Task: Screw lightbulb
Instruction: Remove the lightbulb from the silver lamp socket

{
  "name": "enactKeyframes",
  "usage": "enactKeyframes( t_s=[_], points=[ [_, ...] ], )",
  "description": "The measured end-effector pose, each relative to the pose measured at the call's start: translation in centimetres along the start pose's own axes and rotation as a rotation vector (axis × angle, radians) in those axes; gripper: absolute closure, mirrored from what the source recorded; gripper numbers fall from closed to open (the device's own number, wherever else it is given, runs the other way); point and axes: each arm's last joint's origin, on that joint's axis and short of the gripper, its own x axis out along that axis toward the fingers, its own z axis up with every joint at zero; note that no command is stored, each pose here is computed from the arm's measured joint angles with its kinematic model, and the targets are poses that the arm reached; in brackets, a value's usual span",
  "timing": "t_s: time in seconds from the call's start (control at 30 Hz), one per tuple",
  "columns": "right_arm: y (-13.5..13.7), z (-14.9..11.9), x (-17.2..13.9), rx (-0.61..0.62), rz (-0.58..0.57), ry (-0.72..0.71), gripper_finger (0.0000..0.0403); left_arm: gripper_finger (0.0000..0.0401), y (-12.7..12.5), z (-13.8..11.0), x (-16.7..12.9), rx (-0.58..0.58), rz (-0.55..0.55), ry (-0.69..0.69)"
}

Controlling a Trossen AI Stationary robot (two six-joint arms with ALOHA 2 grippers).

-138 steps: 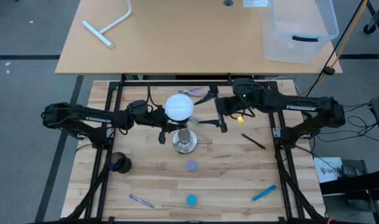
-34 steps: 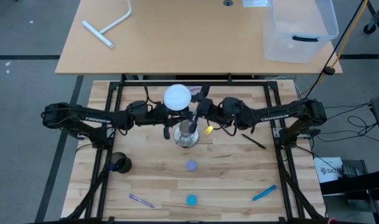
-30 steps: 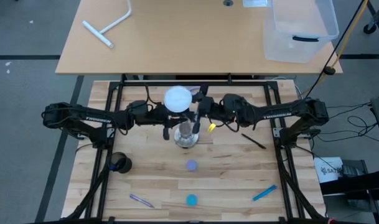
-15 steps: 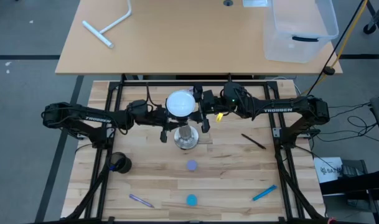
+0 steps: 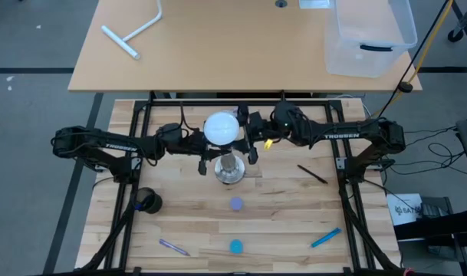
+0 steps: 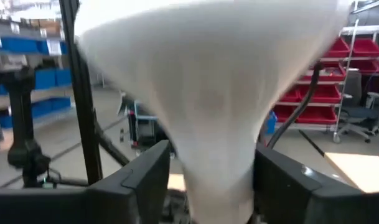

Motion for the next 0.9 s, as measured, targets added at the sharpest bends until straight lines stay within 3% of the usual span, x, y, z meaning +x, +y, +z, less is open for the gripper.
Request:
enactKeyframes(
  t_s=[0.3, 0.53, 0.7, 0.9],
  points=[
    [1.0, 2.0, -2.2, -0.053, -0.004, 0.086, 0.0127, 0.0326, 0.0, 0.0, 0.0, -0.002, 0.01, 0.0],
    [3.7, 4.3, -5.8, -0.207, -0.024, 0.225, 0.0122, 0.0326, 0.1, 0.0, 0.0, -0.019, 0.037, -0.006],
    [6.4, 4.3, -6.4, -0.345, -0.267, 0.311, 0.0141, 0.0326, 0.1, 0.0, 0.0, -0.019, 0.044, -0.009],
    [8.6, -0.3, -4.6, -0.494, -0.507, 0.356, 0.0165, 0.0326, 0.1, 0.0, 0.0, -0.02, 0.057, -0.01]
  ],
)
